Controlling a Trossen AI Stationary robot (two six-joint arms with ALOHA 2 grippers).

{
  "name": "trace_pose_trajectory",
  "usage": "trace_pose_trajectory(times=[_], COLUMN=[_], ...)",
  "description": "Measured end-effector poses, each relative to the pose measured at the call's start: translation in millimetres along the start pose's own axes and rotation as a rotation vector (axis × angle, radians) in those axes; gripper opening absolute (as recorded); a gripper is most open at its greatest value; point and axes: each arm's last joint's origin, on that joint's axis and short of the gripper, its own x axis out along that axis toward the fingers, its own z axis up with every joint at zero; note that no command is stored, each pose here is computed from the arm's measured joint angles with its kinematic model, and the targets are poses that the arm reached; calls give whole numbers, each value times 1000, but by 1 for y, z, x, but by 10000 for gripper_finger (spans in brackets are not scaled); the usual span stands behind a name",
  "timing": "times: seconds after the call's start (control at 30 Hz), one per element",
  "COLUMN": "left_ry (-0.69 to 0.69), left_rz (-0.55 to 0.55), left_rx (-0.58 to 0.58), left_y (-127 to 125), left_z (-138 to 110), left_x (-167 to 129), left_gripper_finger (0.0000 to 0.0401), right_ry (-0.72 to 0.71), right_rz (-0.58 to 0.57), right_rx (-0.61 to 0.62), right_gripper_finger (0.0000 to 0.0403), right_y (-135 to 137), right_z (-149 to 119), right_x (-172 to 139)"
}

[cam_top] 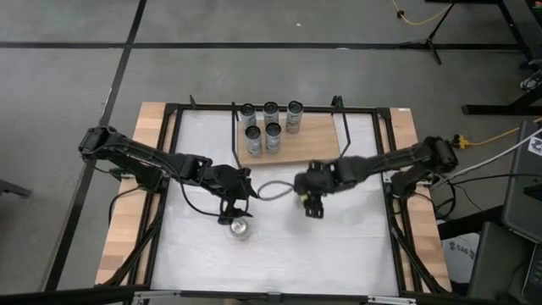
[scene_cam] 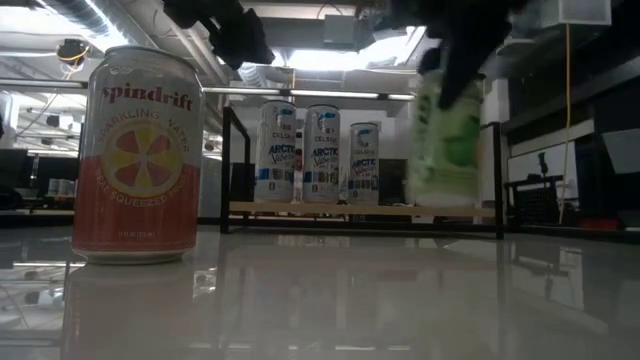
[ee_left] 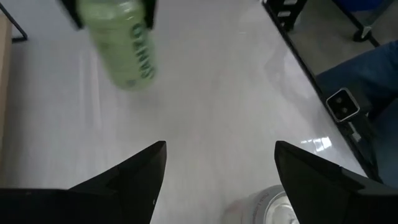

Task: Place canned beverage on shelf
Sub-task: Put the green soda can on the shelf

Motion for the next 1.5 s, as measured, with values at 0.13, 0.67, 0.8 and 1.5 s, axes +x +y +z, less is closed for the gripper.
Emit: trace_pose_trajectory(times=[0.13,0.67,0.8,1.5], left_ry=[-30,-84,-84,-97], left_rz=[2,0,1,69], left_rx=[3,10,10,13], left_y=[-1,-2,-2,0], left_z=[3,8,8,9], left_x=[-8,-21,-21,-21], left_gripper_finger=[292,292,292,292], right_ry=[-37,-143,-146,-106], right_rz=[-27,-104,-94,-96], right_rx=[-22,1,31,50], right_gripper_finger=[295,295,295,296], right_y=[-25,-134,-154,-192], right_z=[16,41,38,43], right_x=[-14,-52,-53,-19])
